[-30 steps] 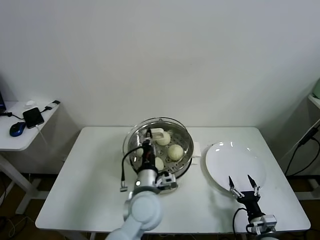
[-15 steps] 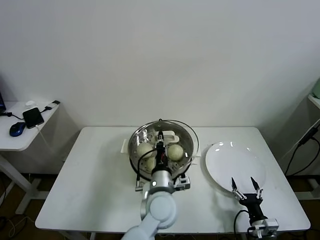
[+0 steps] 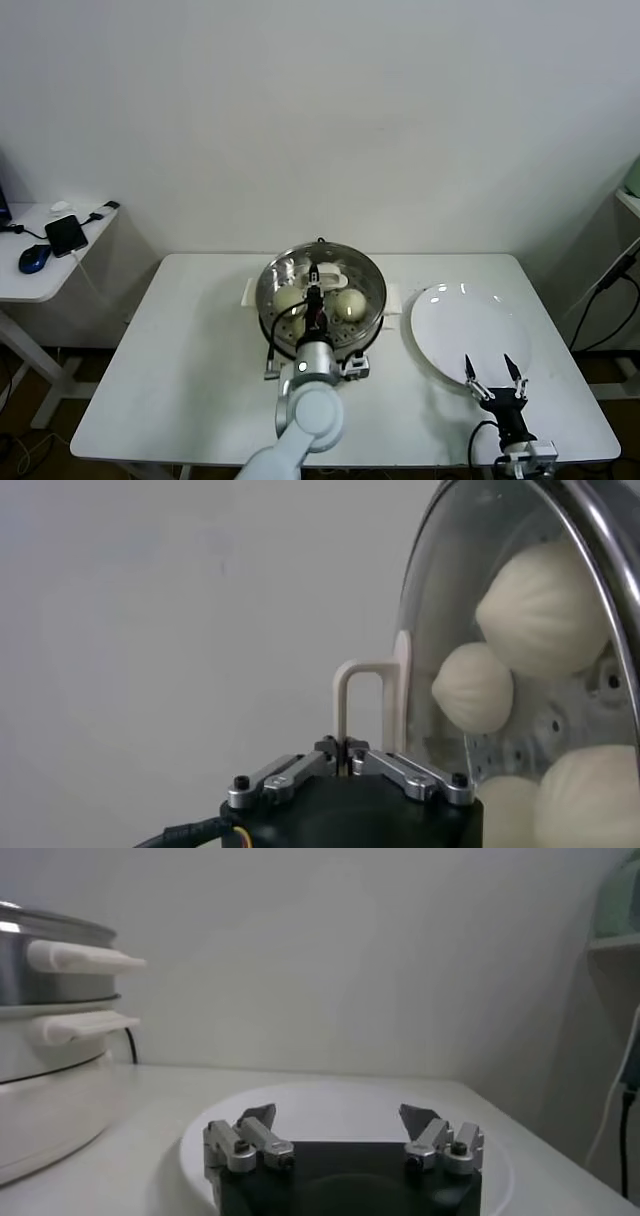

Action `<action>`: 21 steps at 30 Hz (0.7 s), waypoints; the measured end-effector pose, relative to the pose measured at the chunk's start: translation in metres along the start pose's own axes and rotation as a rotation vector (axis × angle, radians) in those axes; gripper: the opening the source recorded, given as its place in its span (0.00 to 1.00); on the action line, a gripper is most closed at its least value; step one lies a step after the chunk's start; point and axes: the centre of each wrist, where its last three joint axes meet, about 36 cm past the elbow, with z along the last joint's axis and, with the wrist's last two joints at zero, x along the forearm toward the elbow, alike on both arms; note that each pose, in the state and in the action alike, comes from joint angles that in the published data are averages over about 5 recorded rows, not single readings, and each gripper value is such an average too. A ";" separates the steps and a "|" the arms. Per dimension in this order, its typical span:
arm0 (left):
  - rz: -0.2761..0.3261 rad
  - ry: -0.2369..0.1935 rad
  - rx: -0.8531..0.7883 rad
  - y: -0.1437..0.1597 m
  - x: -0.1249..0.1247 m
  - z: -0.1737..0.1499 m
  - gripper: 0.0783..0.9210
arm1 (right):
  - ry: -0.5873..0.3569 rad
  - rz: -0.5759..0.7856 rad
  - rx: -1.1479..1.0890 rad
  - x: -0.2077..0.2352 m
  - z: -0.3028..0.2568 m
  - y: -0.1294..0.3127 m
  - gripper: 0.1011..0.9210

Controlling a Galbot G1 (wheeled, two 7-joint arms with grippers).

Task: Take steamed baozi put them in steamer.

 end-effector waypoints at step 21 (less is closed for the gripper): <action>0.008 -0.028 0.059 0.014 0.003 0.011 0.61 | -0.012 -0.016 0.009 -0.008 -0.002 0.005 0.88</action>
